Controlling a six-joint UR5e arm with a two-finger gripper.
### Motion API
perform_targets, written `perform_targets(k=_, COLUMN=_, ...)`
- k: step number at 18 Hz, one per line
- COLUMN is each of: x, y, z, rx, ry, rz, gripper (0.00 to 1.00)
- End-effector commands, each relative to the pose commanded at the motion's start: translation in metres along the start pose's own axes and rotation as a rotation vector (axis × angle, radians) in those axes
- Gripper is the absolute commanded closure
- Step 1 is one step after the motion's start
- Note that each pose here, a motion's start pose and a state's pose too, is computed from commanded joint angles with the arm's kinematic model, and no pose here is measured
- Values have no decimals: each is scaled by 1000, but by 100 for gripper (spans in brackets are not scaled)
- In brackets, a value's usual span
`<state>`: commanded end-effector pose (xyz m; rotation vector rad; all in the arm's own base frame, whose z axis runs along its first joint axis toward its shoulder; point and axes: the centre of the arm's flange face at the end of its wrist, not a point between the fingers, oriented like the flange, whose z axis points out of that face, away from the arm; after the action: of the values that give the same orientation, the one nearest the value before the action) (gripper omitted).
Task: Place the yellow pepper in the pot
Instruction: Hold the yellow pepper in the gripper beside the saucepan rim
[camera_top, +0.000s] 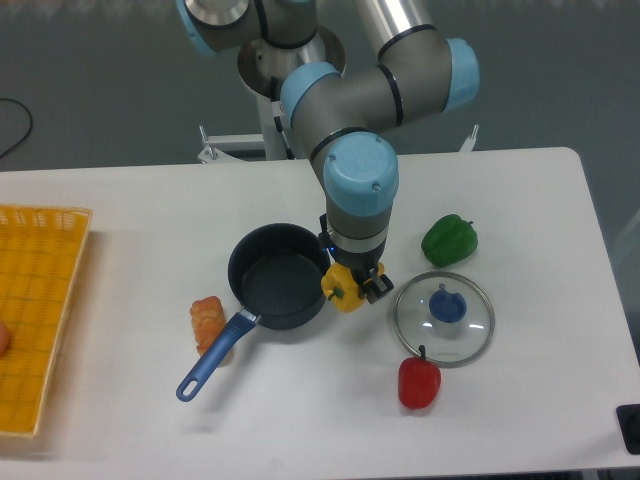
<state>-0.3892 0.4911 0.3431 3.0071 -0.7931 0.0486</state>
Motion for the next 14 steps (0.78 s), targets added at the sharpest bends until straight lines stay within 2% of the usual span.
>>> perform_targets(k=14, x=3, y=0, z=-4, rx=3, ry=-6, rz=-15, gripper=55)
